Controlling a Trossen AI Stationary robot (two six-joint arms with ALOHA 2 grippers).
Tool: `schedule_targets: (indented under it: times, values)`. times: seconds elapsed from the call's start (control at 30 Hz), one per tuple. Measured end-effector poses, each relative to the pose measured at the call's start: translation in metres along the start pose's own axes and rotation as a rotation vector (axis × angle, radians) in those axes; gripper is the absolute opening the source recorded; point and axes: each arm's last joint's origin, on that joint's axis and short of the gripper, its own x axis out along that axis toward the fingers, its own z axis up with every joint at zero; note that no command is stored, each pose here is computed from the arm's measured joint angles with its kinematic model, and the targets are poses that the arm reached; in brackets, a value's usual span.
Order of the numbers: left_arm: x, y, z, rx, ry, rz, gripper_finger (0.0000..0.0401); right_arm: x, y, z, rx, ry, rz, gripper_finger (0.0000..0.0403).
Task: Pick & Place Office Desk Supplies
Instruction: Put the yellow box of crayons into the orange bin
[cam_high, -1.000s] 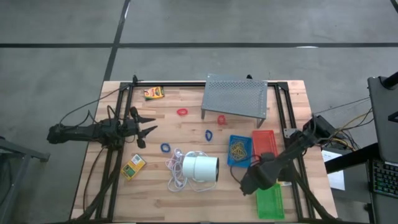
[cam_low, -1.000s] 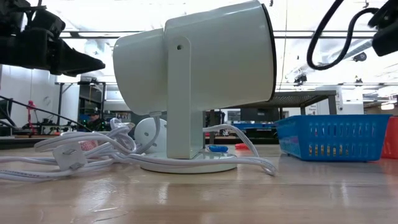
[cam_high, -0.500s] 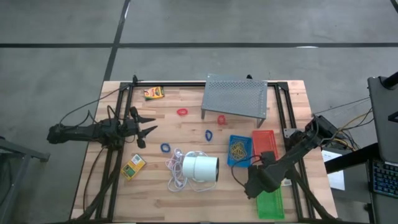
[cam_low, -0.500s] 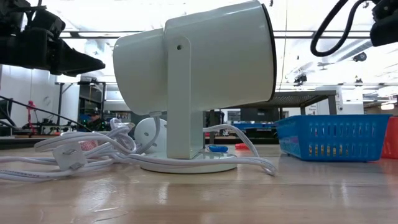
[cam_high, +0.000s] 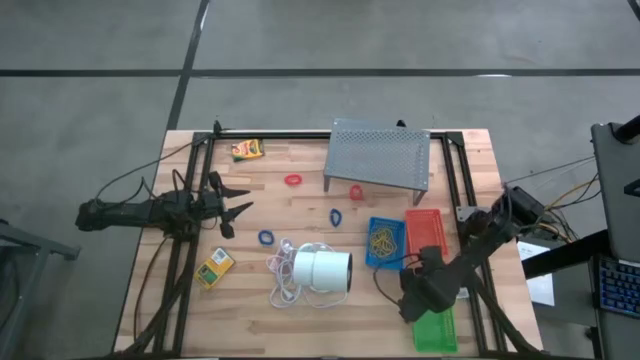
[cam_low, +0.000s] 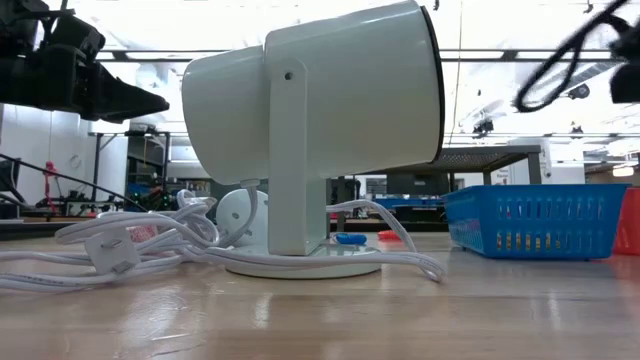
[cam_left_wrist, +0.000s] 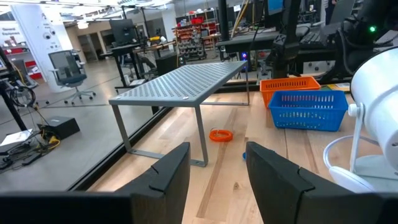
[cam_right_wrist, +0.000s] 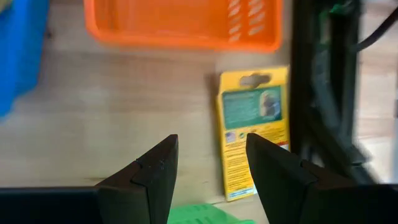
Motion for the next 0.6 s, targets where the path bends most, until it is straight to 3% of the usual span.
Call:
schedule_targets:
  times: [0.33, 0.6]
  values:
    - [0.0, 0.0, 0.0, 0.0, 0.0, -0.001, 0.0159, 0.034, -0.006, -0.014, -0.031, -0.109, -0.072, 0.0187]
    - [0.0, 0.0, 0.0, 0.0, 0.0, 0.0, 0.0159, 0.049, 0.0, -0.013, 0.035, -0.169, -0.111, 0.0187]
